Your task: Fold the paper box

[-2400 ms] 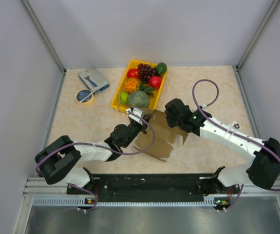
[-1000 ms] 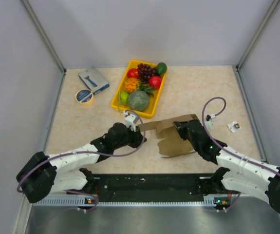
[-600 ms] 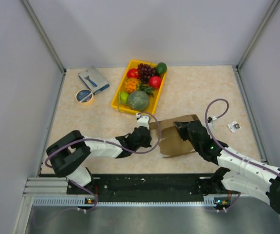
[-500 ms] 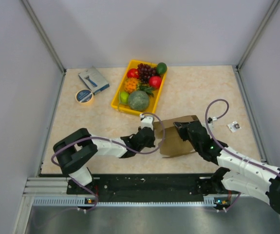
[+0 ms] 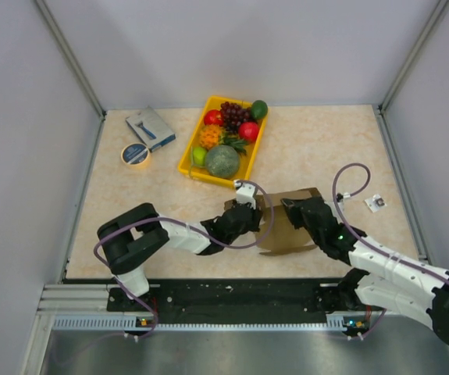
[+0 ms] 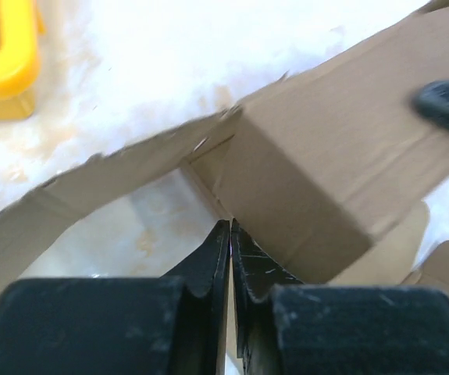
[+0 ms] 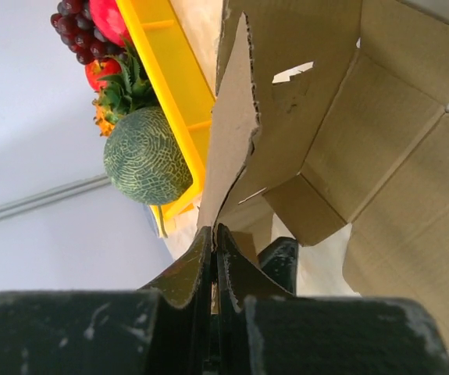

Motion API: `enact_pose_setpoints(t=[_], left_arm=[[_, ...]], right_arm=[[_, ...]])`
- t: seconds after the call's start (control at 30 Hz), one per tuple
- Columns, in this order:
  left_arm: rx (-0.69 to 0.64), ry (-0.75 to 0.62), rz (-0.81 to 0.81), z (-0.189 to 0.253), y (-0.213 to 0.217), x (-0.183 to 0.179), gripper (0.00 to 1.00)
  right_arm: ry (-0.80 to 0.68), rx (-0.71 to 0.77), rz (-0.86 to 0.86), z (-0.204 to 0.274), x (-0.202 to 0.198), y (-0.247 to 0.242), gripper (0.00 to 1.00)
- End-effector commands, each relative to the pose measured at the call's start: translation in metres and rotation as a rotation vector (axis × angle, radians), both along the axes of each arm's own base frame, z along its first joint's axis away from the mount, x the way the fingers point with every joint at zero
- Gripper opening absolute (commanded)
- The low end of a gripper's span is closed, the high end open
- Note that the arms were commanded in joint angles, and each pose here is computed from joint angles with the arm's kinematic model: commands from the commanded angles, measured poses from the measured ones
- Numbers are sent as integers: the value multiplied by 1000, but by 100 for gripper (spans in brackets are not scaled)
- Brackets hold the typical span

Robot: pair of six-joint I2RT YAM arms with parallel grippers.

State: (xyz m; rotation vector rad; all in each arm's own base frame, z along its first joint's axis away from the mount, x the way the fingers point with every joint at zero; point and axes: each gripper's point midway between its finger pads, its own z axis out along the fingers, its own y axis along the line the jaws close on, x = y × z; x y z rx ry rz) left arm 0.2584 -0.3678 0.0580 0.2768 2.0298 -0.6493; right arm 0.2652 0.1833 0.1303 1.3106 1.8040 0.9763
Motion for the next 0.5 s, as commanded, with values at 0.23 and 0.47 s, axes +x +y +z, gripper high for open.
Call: enact_pose_setpoints(t=[0.23, 0.47], left_arm=[[-231, -124, -143, 49, -46, -3, 10], [-271, -205, -243, 89, 0, -43, 28]], right_arm=[[60, -42, -9, -21, -13, -12, 0], [36, -83, -13, -22, -15, -21, 0]])
